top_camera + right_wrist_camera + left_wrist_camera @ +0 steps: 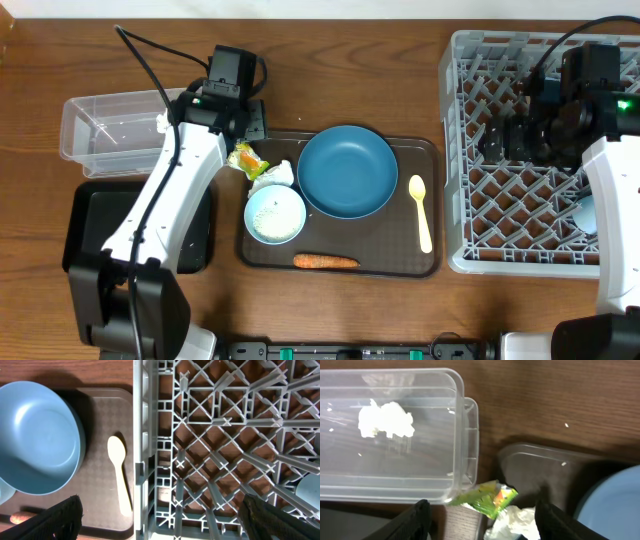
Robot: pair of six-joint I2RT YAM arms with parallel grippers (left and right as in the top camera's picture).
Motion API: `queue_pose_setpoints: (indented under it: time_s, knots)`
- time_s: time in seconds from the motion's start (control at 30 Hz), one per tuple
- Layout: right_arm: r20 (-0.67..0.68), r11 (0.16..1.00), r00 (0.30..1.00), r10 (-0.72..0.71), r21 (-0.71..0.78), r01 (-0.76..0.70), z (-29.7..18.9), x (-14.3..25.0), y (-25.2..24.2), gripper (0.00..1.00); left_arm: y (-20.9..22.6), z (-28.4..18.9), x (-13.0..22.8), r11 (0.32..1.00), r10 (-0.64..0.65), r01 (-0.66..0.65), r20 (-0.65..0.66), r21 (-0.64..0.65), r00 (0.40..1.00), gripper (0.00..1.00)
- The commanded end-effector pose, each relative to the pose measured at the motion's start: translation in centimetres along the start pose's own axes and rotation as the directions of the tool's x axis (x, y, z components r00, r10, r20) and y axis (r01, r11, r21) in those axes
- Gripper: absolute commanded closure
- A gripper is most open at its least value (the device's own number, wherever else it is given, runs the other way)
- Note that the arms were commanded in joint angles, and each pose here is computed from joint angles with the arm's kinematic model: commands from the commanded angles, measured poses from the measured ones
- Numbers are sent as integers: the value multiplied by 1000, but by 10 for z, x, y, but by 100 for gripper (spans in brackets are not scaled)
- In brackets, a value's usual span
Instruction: Sort waste into correct bins and load items into the dishwasher rack
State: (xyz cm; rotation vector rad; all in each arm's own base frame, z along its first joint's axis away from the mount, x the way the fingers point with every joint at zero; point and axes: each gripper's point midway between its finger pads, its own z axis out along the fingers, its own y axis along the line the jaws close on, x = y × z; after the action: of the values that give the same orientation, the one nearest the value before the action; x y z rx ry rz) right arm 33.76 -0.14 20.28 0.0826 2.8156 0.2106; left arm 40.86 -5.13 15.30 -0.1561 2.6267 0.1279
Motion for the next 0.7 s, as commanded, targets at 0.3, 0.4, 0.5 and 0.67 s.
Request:
queue_pose_setpoints:
  time_s: [0.3,0.4,0.5,0.67]
  knots:
    - [-3,1000,1000,-2,-2,2,0,-1,5,1,8,41,40,994,-54,37,-177,-99,983,31]
    - [-3,1000,1000,-2,-2,2,0,-1,5,1,8,41,41,988,-124,105,-171,-112,977,31]
    - [-4,1000,1000,-2,-2,2,0,-1,5,1,9,41,42,980,-177,158,-167,-123,970,31]
    - [-4,1000,1000,-3,-3,3,0,-1,5,1,11,47,53,966,-237,212,-182,-148,954,31]
